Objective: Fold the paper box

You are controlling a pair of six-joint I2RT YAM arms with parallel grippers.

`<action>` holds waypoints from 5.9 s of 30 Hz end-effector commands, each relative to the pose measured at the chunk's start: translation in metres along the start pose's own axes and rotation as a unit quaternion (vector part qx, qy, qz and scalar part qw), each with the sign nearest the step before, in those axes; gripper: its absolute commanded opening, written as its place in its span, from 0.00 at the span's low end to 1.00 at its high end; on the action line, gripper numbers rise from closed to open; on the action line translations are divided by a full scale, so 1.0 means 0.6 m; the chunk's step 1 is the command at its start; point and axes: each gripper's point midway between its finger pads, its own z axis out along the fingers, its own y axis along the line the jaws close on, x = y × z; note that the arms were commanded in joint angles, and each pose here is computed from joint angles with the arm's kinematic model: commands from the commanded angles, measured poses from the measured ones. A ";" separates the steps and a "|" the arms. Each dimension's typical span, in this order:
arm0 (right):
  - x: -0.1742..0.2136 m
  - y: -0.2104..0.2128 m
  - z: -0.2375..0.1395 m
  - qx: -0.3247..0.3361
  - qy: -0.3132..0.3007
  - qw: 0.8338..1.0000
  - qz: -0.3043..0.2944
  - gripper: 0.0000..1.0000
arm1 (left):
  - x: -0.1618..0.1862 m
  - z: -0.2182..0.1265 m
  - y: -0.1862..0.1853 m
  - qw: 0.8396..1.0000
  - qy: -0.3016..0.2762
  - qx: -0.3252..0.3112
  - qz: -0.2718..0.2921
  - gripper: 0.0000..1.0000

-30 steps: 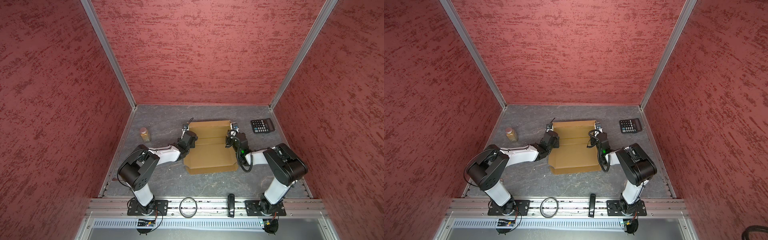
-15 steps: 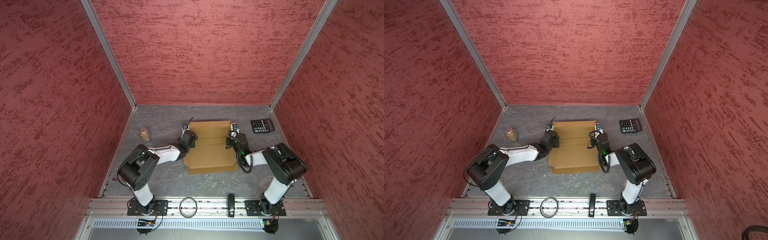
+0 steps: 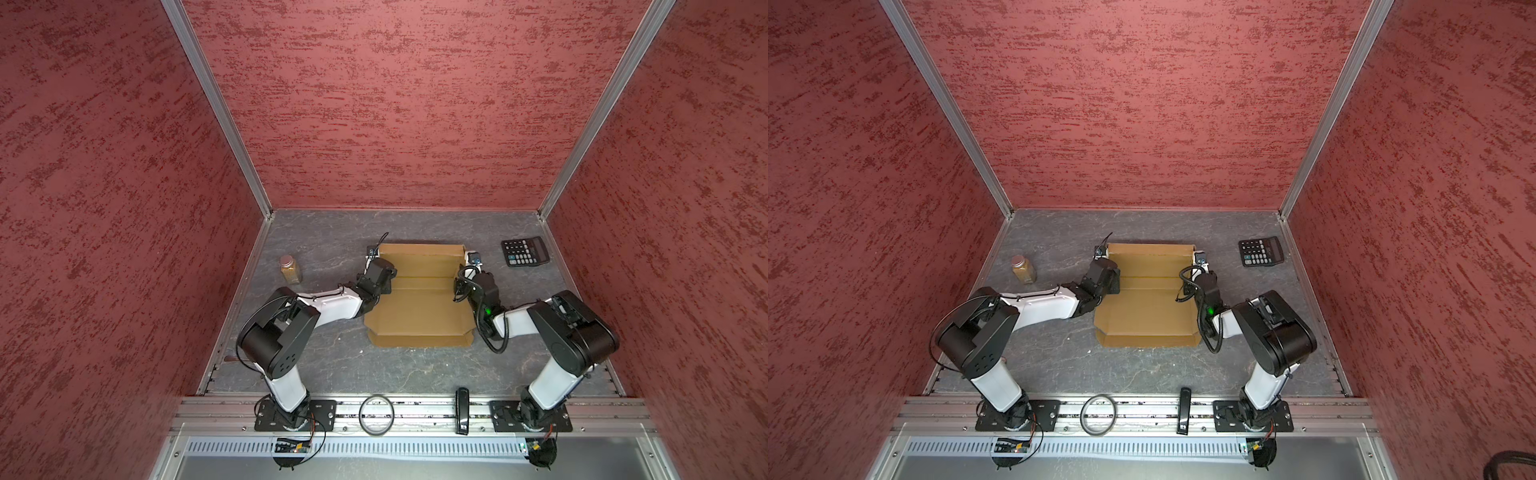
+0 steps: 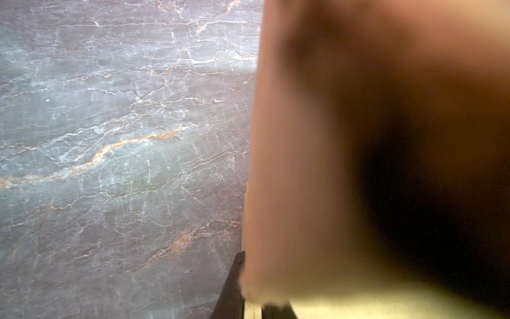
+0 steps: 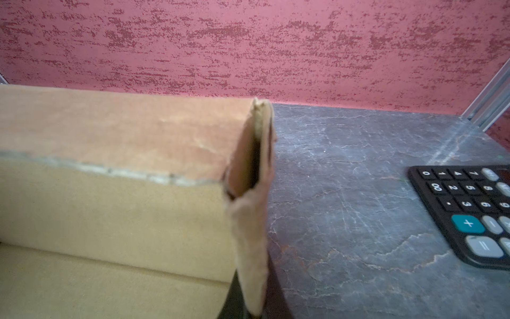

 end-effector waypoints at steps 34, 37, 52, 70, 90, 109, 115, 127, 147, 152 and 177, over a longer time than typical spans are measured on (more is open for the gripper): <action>0.023 0.056 -0.049 -0.019 0.019 1.000 -0.002 0.00 | 0.025 0.027 0.050 0.991 0.044 -0.124 0.005 0.00; 0.024 0.061 -0.050 -0.021 0.020 1.000 -0.002 0.00 | 0.024 0.027 0.049 0.990 0.040 -0.132 0.004 0.00; 0.028 0.069 -0.054 -0.023 0.022 1.000 0.000 0.00 | 0.055 0.030 0.067 0.987 0.040 -0.158 -0.007 0.03; 0.034 0.066 -0.054 -0.016 0.028 0.999 -0.012 0.00 | 0.061 0.031 0.081 0.987 0.036 -0.158 -0.019 0.23; 0.034 0.068 -0.048 -0.014 0.028 0.999 -0.012 0.00 | 0.069 0.020 0.066 0.993 0.045 -0.106 -0.031 0.48; 0.028 0.068 -0.047 -0.012 0.027 0.999 -0.013 0.00 | 0.056 -0.014 0.066 0.995 0.023 -0.085 -0.042 0.62; 0.034 0.072 -0.043 -0.017 0.031 0.999 -0.014 0.00 | 0.048 -0.024 0.065 0.996 0.017 -0.078 -0.050 0.64; 0.032 0.083 -0.043 -0.034 0.034 0.999 -0.024 0.00 | 0.025 -0.029 0.055 0.997 0.010 -0.050 -0.058 0.72; 0.024 0.090 -0.039 -0.040 0.037 0.998 -0.030 0.00 | -0.013 -0.052 0.037 0.998 -0.021 0.001 -0.064 0.83; 0.021 0.094 -0.036 -0.044 0.045 0.998 -0.031 0.00 | -0.018 -0.059 0.034 0.997 -0.027 0.010 -0.065 0.83; -0.009 0.145 -0.005 -0.078 0.214 0.971 -0.065 0.00 | -0.091 -0.140 0.058 0.993 -0.076 0.043 -0.083 0.84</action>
